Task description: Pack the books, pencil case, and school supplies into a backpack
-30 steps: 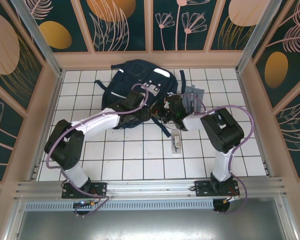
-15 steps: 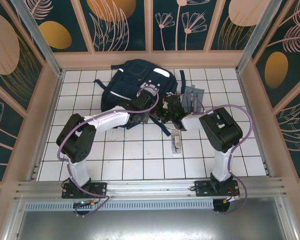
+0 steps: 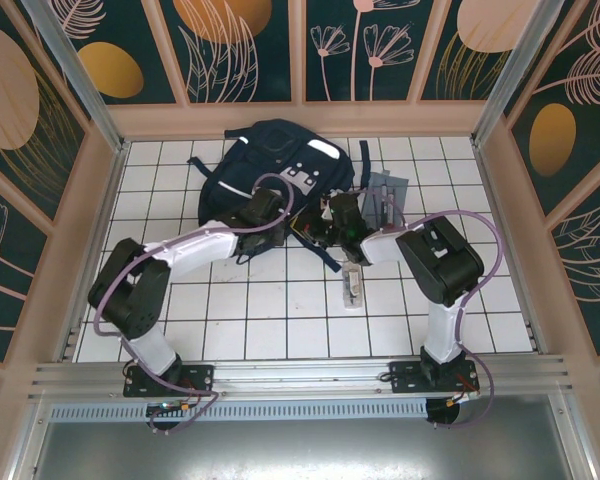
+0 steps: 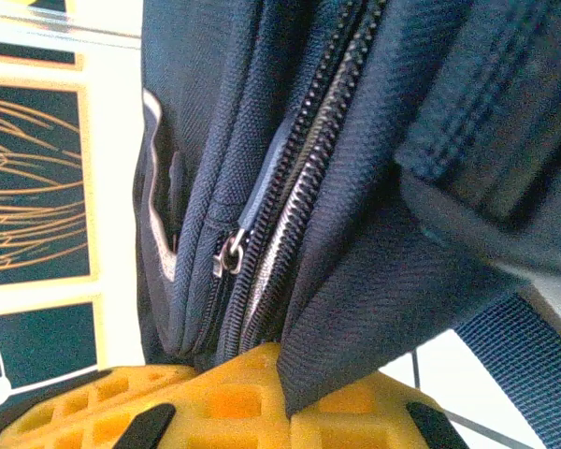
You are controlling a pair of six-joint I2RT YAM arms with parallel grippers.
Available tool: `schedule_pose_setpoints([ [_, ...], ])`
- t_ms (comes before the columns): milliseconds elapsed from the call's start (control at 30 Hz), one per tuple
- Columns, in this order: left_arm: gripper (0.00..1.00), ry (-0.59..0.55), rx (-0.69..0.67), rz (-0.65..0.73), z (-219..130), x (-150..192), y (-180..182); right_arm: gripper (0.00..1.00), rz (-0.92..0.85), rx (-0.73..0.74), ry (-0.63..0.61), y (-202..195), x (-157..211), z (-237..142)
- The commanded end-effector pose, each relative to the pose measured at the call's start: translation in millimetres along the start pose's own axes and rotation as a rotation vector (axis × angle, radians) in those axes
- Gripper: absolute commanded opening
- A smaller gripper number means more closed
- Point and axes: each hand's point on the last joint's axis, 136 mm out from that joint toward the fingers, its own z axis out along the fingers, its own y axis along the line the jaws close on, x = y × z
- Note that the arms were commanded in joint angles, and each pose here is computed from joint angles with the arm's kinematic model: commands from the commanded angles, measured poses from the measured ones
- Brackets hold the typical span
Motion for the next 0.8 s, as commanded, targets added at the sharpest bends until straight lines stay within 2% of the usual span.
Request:
schedule_pose_setpoints([
  [0, 0.00, -0.012, -0.222, -0.182, -11, 7, 82, 0.00, -0.006, 0.023, -0.088, -5, -25, -14],
  [200, 0.00, -0.069, -0.135, -0.317, -22, -2, 86, 0.00, -0.002, 0.036, -0.088, -10, -25, -13],
  [367, 0.00, -0.116, -0.172, -0.345, -29, -10, 106, 0.00, -0.010, 0.048, -0.094, -10, -25, -15],
  [433, 0.00, -0.133, -0.193, -0.372, -31, -9, 123, 0.00, -0.005, 0.063, -0.119, -17, -37, -21],
  [533, 0.00, -0.143, -0.233, -0.363, -36, -13, 142, 0.00, -0.004, 0.067, -0.128, -19, -40, -24],
  [767, 0.00, -0.177, -0.272, -0.318, -43, -34, 162, 0.00, -0.043, 0.097, -0.120, -24, -43, -26],
])
